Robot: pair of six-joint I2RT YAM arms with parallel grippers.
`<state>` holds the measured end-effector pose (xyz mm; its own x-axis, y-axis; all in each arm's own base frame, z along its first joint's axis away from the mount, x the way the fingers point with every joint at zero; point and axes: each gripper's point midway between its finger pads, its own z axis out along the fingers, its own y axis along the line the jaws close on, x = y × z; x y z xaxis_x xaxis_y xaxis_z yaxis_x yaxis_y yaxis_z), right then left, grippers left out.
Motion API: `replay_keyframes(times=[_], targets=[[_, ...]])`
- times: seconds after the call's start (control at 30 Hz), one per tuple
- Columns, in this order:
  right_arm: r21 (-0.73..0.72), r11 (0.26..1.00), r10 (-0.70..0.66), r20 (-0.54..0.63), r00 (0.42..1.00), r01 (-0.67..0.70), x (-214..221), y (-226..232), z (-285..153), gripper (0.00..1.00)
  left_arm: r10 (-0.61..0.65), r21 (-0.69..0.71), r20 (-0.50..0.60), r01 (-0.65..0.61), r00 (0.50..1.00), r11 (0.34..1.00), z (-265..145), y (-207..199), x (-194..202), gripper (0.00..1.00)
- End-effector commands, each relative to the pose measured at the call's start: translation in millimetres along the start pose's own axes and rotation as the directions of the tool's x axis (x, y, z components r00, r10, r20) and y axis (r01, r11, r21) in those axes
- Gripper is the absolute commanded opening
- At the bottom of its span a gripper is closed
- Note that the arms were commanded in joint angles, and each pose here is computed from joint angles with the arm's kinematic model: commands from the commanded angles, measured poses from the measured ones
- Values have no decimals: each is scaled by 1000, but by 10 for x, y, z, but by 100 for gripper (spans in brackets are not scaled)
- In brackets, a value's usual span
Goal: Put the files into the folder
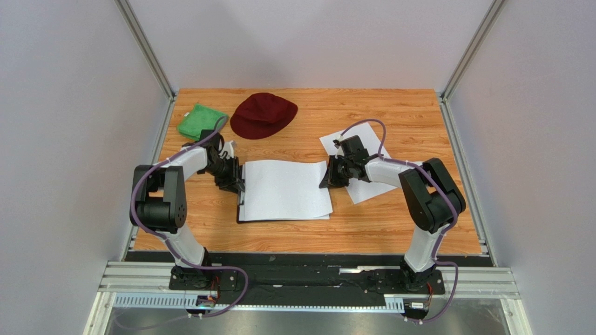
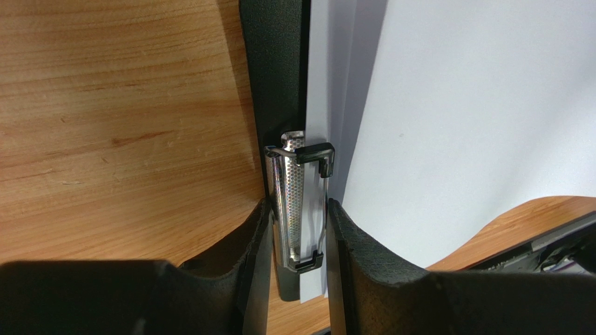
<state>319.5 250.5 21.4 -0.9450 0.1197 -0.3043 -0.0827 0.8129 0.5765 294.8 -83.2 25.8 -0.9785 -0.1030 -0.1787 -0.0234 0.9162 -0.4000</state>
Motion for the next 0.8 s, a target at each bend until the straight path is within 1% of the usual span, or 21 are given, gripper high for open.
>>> replay_keyframes(times=[0.0,0.13,0.2,0.33,0.6,0.77], targets=[[180,983,16,7,1000,-17,12,-447,-10,0,37,22,59,-38,998,999,-127,-38,-91,0],[177,984,13,22,1000,-17,-7,-412,-36,0,35,13,63,-36,997,999,-116,-21,-108,0],[139,990,7,29,1000,-11,-26,-315,-28,0,27,23,64,-28,998,999,-111,-40,-118,0],[119,993,-17,34,999,12,-66,-145,-21,0,25,34,74,-28,997,999,-120,-64,-133,0],[164,986,-50,46,998,42,-112,39,-12,0,24,24,86,-26,996,999,-115,-78,-126,0],[90,994,-67,103,992,58,-219,300,-130,0,40,0,92,-41,995,999,-97,-126,-122,0]])
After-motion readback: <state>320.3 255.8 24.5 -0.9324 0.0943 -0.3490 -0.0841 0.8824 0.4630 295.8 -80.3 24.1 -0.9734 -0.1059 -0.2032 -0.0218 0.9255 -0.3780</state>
